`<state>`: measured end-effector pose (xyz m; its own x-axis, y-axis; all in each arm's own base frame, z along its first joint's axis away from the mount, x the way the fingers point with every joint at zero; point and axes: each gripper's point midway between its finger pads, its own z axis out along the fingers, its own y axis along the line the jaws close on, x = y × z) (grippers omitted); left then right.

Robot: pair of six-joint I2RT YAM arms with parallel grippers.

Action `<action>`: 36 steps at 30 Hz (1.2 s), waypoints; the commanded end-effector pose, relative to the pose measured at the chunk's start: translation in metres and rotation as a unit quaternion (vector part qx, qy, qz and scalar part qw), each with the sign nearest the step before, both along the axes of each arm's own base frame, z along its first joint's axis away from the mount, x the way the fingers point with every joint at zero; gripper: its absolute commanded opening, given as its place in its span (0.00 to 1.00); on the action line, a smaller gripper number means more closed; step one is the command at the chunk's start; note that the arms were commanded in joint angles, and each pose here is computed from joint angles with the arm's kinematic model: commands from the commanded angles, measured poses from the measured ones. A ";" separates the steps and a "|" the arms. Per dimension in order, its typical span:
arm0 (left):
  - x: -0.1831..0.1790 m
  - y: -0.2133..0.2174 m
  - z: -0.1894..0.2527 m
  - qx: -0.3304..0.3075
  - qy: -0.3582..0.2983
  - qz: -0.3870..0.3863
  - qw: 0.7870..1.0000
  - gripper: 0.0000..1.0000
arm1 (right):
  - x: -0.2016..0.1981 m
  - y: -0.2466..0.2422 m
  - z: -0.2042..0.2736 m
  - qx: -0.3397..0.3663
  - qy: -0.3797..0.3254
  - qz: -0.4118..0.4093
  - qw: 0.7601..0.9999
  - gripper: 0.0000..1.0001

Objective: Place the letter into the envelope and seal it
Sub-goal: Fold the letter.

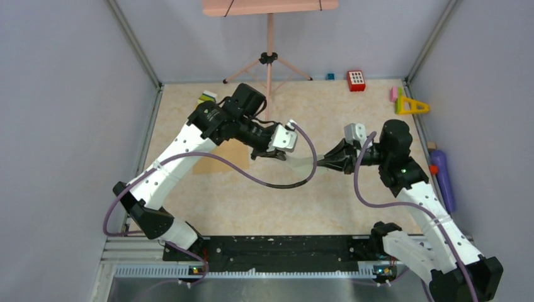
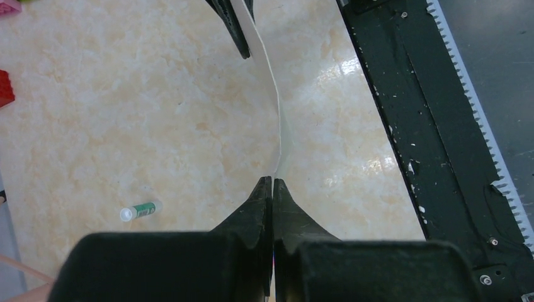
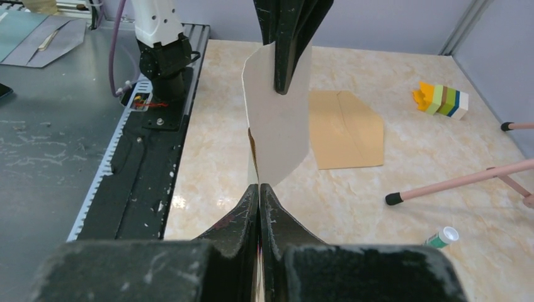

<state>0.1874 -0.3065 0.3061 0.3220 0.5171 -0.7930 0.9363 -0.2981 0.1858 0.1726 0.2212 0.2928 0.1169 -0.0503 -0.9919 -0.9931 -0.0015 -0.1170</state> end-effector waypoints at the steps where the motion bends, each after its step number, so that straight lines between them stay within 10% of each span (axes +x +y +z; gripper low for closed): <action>1: -0.010 0.001 0.013 -0.016 -0.008 -0.021 1.000 0.00 | 0.016 -0.001 0.014 0.008 -0.043 -0.031 0.999 0.10; 5: -0.011 0.003 0.012 -0.018 -0.007 -0.013 1.000 0.00 | 0.036 -0.004 0.019 0.012 -0.056 -0.087 0.995 0.65; 11: 0.005 0.002 0.007 -0.022 -0.020 0.036 0.999 0.00 | 0.052 -0.012 0.027 0.011 -0.083 -0.142 0.986 0.89; 36: 0.039 -0.036 0.029 -0.124 0.079 0.161 0.976 0.00 | 0.048 0.005 -0.003 0.031 -0.067 -0.098 0.992 0.90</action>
<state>0.2305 -0.3326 0.3207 0.0616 0.4270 -0.9022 0.9928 0.0665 0.0993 0.2127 0.2222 0.2811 0.1905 -0.0503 -0.9804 -0.9657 0.1699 -0.1963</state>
